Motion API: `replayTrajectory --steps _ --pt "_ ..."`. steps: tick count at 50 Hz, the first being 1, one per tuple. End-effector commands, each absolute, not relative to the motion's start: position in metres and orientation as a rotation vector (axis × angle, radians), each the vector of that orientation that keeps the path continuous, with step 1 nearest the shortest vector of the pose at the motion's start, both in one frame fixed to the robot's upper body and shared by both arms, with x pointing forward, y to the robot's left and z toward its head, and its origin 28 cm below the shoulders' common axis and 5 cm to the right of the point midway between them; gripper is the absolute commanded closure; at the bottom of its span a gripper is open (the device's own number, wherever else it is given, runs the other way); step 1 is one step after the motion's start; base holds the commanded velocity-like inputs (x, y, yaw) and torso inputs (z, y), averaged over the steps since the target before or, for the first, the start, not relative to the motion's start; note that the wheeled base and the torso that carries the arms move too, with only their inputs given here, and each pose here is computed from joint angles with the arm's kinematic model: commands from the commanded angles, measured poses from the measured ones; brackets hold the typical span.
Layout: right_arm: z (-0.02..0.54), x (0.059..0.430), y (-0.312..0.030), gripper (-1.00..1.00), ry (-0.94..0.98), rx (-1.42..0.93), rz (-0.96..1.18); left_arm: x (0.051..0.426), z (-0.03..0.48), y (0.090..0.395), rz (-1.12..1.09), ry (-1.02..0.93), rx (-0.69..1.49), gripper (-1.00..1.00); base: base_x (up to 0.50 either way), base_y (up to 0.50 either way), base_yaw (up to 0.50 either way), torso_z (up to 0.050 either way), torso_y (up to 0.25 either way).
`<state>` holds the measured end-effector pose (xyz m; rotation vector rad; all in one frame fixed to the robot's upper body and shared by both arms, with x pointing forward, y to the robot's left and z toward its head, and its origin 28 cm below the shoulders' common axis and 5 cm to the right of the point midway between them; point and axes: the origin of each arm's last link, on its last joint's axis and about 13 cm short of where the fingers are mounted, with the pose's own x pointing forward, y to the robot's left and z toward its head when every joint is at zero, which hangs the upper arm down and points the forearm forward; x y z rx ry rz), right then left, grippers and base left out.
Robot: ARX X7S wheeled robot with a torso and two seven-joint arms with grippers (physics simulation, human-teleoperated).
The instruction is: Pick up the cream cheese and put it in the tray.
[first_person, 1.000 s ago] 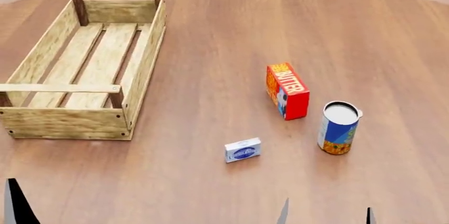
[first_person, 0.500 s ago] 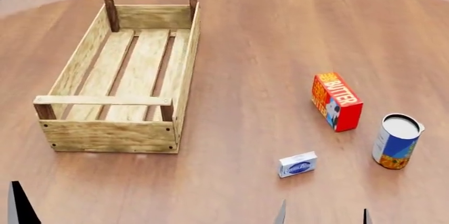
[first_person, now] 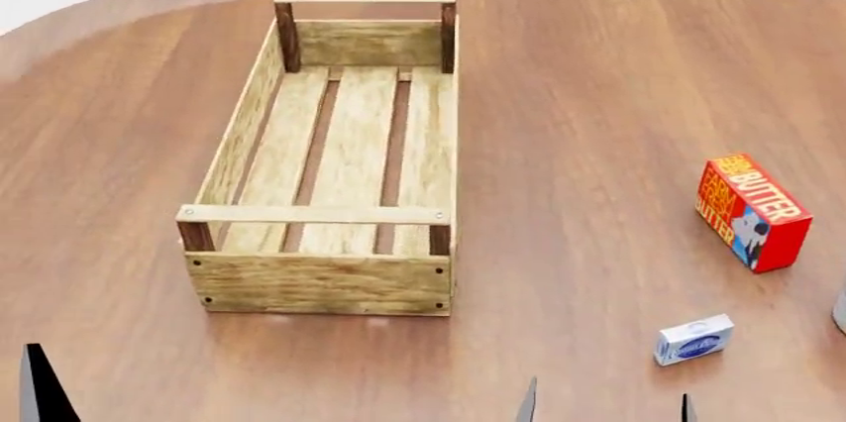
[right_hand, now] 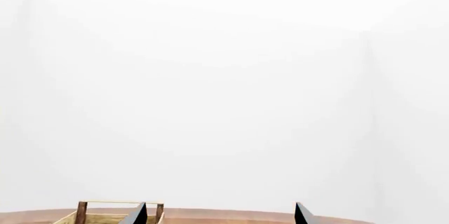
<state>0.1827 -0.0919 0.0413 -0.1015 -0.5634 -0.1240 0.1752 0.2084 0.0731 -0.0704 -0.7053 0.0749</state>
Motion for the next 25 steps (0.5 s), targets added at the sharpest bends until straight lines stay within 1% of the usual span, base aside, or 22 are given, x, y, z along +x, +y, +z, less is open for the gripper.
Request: replayTrajectory --steps 1,21,25 --pt "0.0416 0.1828 -0.0915 -1.0 -0.562 -0.101 -0.121 0.175 0.0735 0.2083 0.075 -0.707 -0.068 -1.0 0.11 0.43 0.0 0.0 0.0" --pt "0.042 0.1831 -0.0922 -1.0 -0.554 -0.084 -0.117 0.1756 0.071 0.2078 0.072 -0.705 -0.06 -1.0 0.11 0.42 0.0 0.0 0.0" --pt "0.0417 0.1828 -0.0923 -1.0 -0.553 -0.082 -0.117 0.1752 0.0706 0.2076 0.068 -0.704 -0.063 -1.0 0.12 0.31 0.0 0.0 0.0"
